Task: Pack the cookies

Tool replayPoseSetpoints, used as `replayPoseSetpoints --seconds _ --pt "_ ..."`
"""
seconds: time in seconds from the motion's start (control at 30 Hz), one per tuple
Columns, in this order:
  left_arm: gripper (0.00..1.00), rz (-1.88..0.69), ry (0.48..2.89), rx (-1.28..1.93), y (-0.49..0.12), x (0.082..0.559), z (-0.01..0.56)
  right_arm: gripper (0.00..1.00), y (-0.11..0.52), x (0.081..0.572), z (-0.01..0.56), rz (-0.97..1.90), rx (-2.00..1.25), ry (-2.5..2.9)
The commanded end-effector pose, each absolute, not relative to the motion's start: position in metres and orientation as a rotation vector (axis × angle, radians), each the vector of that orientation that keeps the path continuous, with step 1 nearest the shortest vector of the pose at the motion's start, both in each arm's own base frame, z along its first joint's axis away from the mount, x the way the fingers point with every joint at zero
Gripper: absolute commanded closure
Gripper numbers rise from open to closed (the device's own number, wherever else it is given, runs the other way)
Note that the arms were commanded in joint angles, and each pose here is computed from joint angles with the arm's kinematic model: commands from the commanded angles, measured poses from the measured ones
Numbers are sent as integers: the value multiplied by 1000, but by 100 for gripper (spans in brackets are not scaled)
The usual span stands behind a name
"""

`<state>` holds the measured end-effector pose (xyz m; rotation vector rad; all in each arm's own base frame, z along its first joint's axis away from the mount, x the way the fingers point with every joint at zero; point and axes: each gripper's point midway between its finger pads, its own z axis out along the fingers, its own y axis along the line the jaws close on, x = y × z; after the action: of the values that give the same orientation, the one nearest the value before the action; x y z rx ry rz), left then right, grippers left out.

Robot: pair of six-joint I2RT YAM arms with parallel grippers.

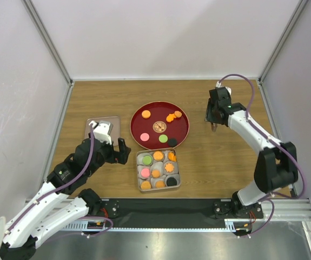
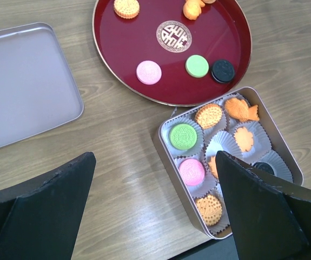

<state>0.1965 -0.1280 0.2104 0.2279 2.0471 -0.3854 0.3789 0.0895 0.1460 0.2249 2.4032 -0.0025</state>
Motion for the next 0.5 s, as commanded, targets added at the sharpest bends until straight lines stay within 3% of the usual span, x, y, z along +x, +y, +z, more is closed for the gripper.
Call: replayPoseSetpoints --seconds 0.0,0.47 --pt "0 -421 2003 247 -134 198 223 53 86 419 141 -17 256 2299" --pt "0 -425 2005 253 -136 198 222 44 78 418 58 -40 300 2434"
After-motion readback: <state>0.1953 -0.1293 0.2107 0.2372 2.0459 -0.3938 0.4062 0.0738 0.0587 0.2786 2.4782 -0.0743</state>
